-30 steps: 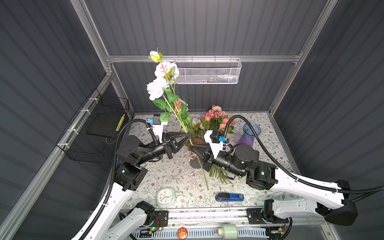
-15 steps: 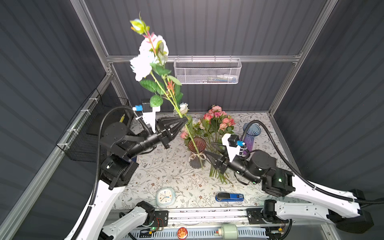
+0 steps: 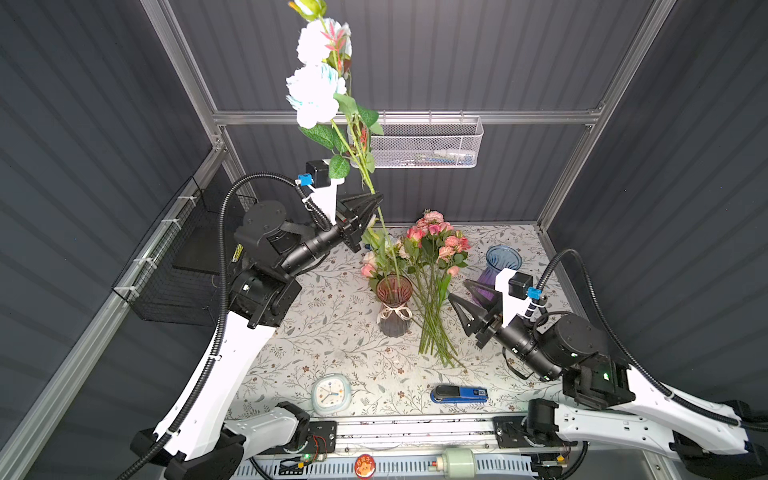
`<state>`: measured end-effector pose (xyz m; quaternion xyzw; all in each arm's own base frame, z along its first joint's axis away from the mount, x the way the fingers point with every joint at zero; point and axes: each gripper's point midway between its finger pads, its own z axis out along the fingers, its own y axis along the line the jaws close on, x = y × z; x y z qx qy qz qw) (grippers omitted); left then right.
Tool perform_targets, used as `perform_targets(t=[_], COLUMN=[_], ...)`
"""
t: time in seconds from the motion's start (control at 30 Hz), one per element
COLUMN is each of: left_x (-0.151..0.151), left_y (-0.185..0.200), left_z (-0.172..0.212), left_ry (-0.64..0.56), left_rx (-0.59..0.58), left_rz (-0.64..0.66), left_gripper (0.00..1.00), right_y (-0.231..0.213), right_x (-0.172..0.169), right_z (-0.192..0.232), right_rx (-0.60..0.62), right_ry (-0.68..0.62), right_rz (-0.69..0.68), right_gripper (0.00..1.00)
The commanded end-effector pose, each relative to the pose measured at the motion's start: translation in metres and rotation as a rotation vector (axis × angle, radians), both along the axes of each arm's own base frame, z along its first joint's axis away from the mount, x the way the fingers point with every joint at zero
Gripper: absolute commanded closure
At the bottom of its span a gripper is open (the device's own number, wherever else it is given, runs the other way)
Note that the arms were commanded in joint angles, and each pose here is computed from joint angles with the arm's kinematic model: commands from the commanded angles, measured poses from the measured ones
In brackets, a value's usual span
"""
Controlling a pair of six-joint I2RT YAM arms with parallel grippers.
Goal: Arrange the flowers into the vase
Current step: 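Lower the held stems into the pink vase with the left gripper and open it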
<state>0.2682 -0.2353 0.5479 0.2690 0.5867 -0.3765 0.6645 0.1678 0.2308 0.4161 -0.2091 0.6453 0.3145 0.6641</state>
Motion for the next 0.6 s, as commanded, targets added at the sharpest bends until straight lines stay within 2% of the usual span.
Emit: perform_targets(t=[0.0, 0.4, 0.5, 0.57], left_x=[0.007, 0.038, 0.038, 0.038], left_y=[0.000, 0.008, 0.015, 0.019], left_z=[-0.019, -0.147, -0.161, -0.164], left_ry=[-0.007, 0.241, 0.269, 0.280], left_rx=[0.015, 0.057, 0.049, 0.044], left_rz=[0.031, 0.158, 0.198, 0.214], left_gripper=[1.00, 1.00, 0.76, 0.65], right_y=[-0.011, -0.003, 0.001, 0.002], right_x=[0.004, 0.014, 0.015, 0.016], right_z=[-0.003, -0.018, -0.021, -0.022], right_rx=[-0.012, -0.040, -0.040, -0.036], right_ry=[-0.006, 0.017, 0.027, 0.033], right_rz=[-0.051, -0.079, -0.075, -0.074], right_gripper=[0.45, 0.34, 0.31, 0.30])
